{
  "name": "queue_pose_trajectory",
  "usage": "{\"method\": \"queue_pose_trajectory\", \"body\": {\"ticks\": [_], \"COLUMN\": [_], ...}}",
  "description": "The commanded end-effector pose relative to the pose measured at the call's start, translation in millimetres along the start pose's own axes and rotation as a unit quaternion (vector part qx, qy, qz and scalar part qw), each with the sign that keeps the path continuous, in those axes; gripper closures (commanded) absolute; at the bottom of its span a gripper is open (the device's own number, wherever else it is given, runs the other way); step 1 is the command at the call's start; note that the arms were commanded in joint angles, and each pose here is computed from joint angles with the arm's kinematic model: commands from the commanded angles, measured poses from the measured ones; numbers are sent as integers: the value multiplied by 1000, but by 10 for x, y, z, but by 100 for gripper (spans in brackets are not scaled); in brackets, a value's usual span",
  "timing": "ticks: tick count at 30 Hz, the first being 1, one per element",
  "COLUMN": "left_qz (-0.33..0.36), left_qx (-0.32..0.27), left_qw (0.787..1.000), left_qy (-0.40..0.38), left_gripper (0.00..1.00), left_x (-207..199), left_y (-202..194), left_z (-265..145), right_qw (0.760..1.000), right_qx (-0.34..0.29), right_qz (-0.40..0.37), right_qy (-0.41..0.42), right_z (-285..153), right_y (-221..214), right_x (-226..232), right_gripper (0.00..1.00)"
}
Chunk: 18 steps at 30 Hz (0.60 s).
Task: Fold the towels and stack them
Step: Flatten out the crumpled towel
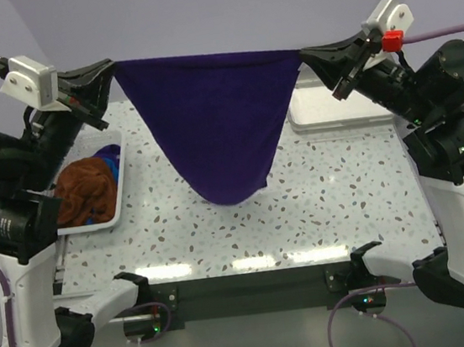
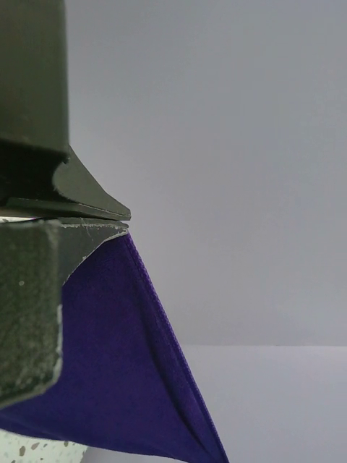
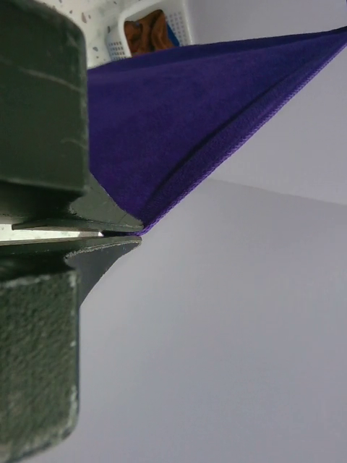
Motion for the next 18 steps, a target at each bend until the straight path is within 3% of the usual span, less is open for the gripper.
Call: {"method": "queue_pose_trajectory", "body": {"ticks": [1,4,8,14,15,18], "left_qz": [36,29,21,36,37,29], "left_qx": [-30,-13,59,182,213,243], "left_qw": [994,993,981,939,930,917], "left_qy": [97,117,184,291,298,314], "left_gripper": [100,100,100,100,100,100], "left_x": [237,344,662,1245,1359,1633], "left_y": [308,214,-373,-1619,-1984,-2636], "left_z": [-53,156,564,1200,1330,1544], "right_qw": [994,990,984,966,963,952], "right_qx": [-2,9,52,166,194,228], "right_qz": [-28,-19,2,22,28,25], "right_qy": [-104,-140,-171,-197,-187,-202], "right_z": [-150,-20,314,1062,1247,1484], "right_y": [184,90,-271,-1422,-1771,-2249], "right_x": [-288,-427,-606,-828,-820,-885], "right_gripper": [100,100,100,100,100,100]}}
Point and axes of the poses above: each gripper's point midway between its finger pads, its own z axis out along the fingers, its own x axis along the line the jaws close on, y = z × x, the point moved 6 cm from there along -z, back along the fingers, and after that the axes turned 9 degrees about -z, right-handed, at the moved point
